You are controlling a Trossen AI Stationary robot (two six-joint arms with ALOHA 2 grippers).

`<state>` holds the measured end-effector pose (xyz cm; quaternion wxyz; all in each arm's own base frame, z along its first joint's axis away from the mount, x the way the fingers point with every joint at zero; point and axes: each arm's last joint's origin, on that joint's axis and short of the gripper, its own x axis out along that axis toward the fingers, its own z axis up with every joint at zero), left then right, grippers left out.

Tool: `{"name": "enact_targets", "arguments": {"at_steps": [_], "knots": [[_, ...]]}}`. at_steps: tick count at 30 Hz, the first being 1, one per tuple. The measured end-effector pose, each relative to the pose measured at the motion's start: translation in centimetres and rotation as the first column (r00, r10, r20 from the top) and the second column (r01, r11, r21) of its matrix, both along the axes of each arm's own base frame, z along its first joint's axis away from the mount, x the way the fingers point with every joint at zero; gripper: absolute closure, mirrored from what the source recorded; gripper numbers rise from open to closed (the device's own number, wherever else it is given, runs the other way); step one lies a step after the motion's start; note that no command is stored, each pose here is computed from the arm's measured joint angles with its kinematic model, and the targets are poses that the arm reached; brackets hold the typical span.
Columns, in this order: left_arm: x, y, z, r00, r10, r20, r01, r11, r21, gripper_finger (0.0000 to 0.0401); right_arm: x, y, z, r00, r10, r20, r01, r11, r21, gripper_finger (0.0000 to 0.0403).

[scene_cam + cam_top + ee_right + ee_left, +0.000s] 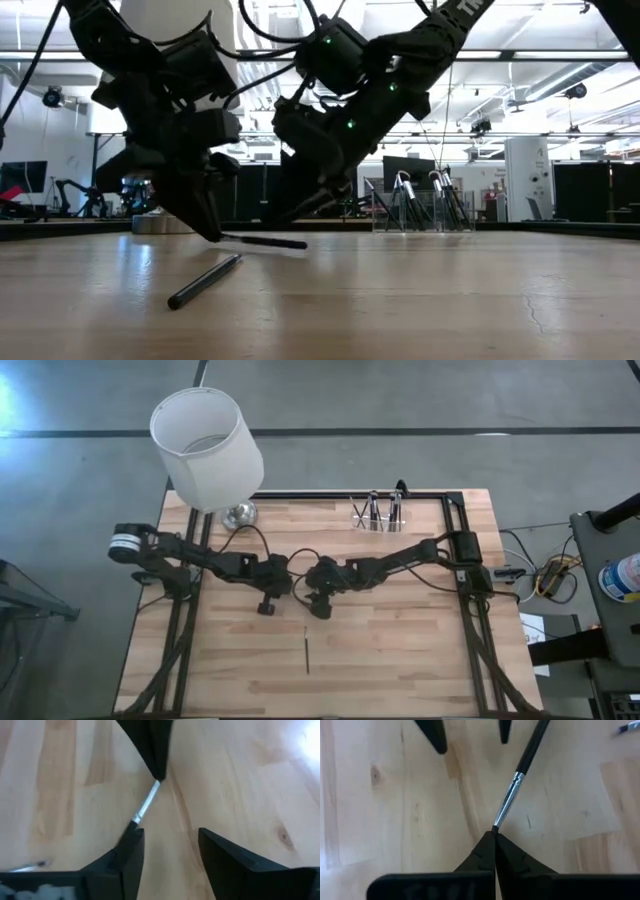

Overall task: Put items in baskets/containers
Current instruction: Put the eyeshadow brush into the transparent organizer

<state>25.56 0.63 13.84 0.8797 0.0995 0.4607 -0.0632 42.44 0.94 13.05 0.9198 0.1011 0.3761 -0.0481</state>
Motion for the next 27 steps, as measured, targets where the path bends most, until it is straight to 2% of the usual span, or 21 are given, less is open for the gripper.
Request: {"name": "enact_targets", "arguments": {"at_steps": [7, 16, 27], "knots": [[0.1, -0.2, 0.3, 1.0, 0.007, 0.018, -0.007, 1.0, 0.004, 0.0401, 0.3, -0.2, -0.8, 0.999, -0.037, -0.01, 0.037, 0.999, -0.004, 0.0183], [0.2, 0.0, 0.4, 0.999, 0.037, 0.029, -0.037, 0.999, 0.024, 0.0401, 0.7, 0.0, -0.6, 0.998, -0.047, 0.031, 0.044, 0.994, 0.096, 0.0184], [0.8, 0.0, 1.3, 0.997, 0.046, 0.06, -0.047, 0.998, 0.029, 0.0401, 0.8, -0.2, -2.3, 0.996, -0.087, -0.009, 0.088, 0.989, 0.121, 0.0192]]}}
